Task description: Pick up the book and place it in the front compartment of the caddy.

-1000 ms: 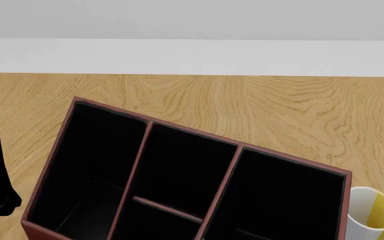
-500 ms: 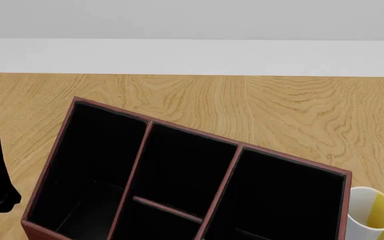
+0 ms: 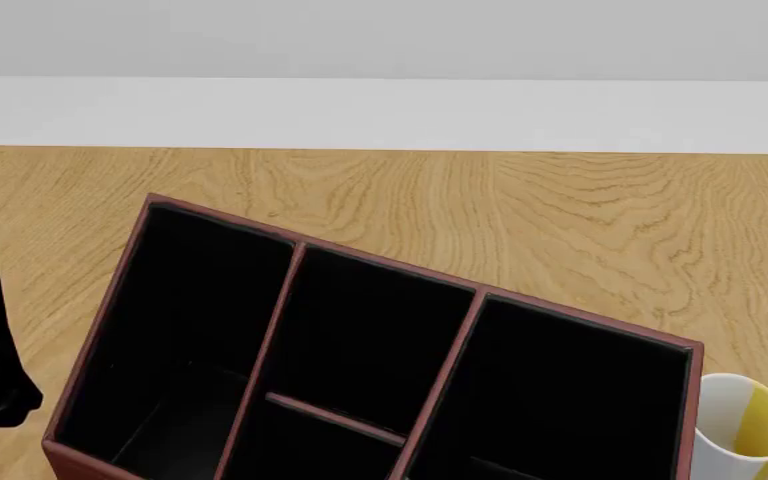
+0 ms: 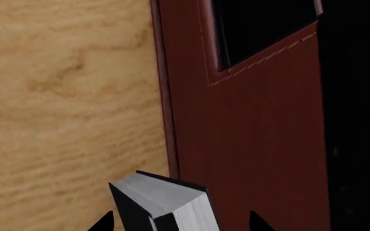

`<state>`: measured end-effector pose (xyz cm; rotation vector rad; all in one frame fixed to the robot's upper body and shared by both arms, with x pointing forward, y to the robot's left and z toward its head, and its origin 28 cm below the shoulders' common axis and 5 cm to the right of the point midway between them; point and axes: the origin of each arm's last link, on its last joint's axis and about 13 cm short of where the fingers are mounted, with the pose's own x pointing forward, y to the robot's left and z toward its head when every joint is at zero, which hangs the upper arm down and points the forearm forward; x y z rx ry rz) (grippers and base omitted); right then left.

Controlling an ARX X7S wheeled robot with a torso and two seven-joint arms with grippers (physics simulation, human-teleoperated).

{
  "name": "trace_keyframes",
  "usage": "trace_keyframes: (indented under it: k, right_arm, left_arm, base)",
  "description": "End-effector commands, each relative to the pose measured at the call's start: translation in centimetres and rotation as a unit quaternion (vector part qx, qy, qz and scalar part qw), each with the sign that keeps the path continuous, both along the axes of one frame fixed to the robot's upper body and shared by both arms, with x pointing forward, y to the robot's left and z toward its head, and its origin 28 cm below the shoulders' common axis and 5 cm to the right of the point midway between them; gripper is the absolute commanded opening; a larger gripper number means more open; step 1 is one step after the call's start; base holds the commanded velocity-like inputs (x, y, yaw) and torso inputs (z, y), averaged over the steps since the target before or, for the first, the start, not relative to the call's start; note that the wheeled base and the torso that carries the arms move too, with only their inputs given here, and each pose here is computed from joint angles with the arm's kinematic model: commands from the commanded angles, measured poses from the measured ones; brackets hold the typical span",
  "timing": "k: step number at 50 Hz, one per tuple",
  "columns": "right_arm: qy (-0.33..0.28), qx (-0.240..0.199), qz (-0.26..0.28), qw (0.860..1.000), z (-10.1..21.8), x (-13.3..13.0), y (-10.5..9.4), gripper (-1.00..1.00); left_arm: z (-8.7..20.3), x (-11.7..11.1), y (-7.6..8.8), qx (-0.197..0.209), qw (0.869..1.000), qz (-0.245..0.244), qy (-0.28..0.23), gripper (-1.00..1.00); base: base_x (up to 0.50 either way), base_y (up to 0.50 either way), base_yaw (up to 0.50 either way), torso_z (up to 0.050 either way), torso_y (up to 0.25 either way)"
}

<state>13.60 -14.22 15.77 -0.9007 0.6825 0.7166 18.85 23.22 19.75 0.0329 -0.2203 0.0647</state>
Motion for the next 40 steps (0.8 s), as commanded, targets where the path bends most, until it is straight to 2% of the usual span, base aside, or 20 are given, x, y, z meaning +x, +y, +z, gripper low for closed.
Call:
trace_keyframes:
  k: [1,12,13,30,40]
  right_arm:
    - [0.009,-0.003,-0.001,1.000,-0.4,0.4,-0.2,1.00]
    - [0.015,-0.004,-0.002,1.000,-0.9,0.7,-0.4,1.00]
    - [0.015,-0.004,-0.001,1.000,-0.9,0.7,-0.4,-1.00]
    - [0.020,0.000,0.037,0.999,-0.5,-0.2,0.9,-1.00]
    - [-0.021,0.022,0.075,0.997,2.4,-1.1,2.5,-1.00]
  left_arm:
    - [-0.1,0.0,0.1,-0.001,1.000,0.001,0.001,1.00]
    - [-0.1,-0.1,0.1,0.000,1.000,0.002,0.000,1.00]
    - [-0.1,-0.1,0.1,0.000,1.000,0.002,0.000,1.00]
    - [-0.1,-0.1,0.0,-0.001,1.000,0.001,0.001,1.00]
    - [-0.2,-0.1,0.1,-0.002,1.000,0.001,0.001,1.00]
  base:
    - [0.00,0.00,0.00,0.000,0.000]
    - [0.00,0.00,0.00,0.000,0.000]
    - [0.00,0.00,0.00,0.000,0.000]
    - [0.00,0.00,0.00,-0.002,0.000]
    - [0.00,0.00,0.00,-0.001,0.000]
